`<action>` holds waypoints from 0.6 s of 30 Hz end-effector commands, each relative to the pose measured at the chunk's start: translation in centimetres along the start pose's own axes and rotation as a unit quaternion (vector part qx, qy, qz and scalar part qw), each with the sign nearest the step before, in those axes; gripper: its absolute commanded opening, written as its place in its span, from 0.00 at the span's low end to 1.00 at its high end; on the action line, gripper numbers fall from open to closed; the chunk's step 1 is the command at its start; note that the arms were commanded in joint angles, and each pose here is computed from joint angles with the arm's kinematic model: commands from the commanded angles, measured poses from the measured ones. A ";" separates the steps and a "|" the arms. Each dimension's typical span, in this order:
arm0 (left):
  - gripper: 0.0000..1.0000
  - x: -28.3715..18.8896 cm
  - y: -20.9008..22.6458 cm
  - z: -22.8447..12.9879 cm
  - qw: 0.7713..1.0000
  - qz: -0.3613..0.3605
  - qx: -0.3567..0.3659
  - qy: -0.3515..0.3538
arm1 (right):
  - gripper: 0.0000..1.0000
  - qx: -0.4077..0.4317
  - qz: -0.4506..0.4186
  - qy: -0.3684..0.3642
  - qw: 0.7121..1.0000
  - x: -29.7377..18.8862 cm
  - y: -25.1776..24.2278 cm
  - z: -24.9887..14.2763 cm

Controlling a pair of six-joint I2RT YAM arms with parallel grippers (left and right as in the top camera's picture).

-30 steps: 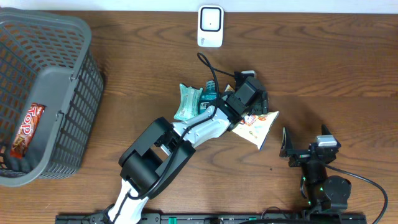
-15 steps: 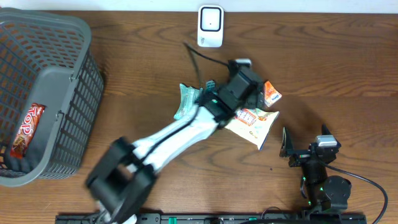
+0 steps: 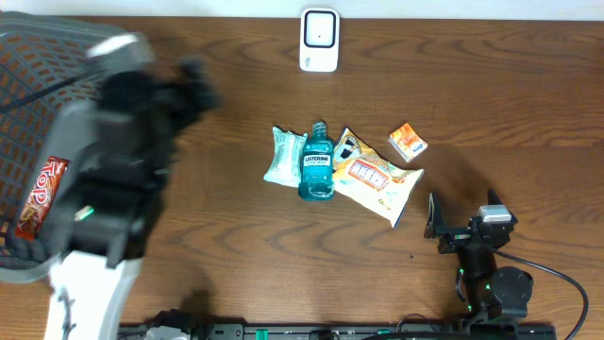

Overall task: Scan the item barcode
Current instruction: 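Carry the orange tissue pack out and drop it right of the wipes, then reach into the basket and grasp the red TOP chocolate bar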

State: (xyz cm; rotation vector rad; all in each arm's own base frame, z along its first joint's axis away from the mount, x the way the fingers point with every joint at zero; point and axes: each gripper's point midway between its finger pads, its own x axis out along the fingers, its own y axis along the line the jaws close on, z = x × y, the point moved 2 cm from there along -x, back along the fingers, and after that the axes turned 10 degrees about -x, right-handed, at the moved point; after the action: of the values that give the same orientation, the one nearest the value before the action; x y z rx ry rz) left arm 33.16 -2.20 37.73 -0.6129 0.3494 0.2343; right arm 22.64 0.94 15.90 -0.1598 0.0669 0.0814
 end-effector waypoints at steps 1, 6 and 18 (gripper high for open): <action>0.99 -1.1 6.3 3.8 0.994 0.094 -0.028 -0.050 | 0.99 -0.008 0.001 0.000 1.000 0.0 0.1 0.0; 0.99 -0.5 15.3 4.7 0.967 0.243 -0.071 -0.036 | 0.99 -0.008 0.001 0.000 1.000 0.0 0.1 0.0; 0.99 6.7 29.3 1.2 0.898 0.414 -0.137 0.060 | 0.99 -0.008 0.001 0.000 1.000 0.0 0.1 0.0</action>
State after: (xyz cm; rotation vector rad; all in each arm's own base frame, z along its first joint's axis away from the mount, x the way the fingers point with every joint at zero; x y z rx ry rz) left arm 29.75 21.48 24.65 -0.7689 0.5795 1.0623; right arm 22.64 0.94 15.90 -0.1598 0.0669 0.0814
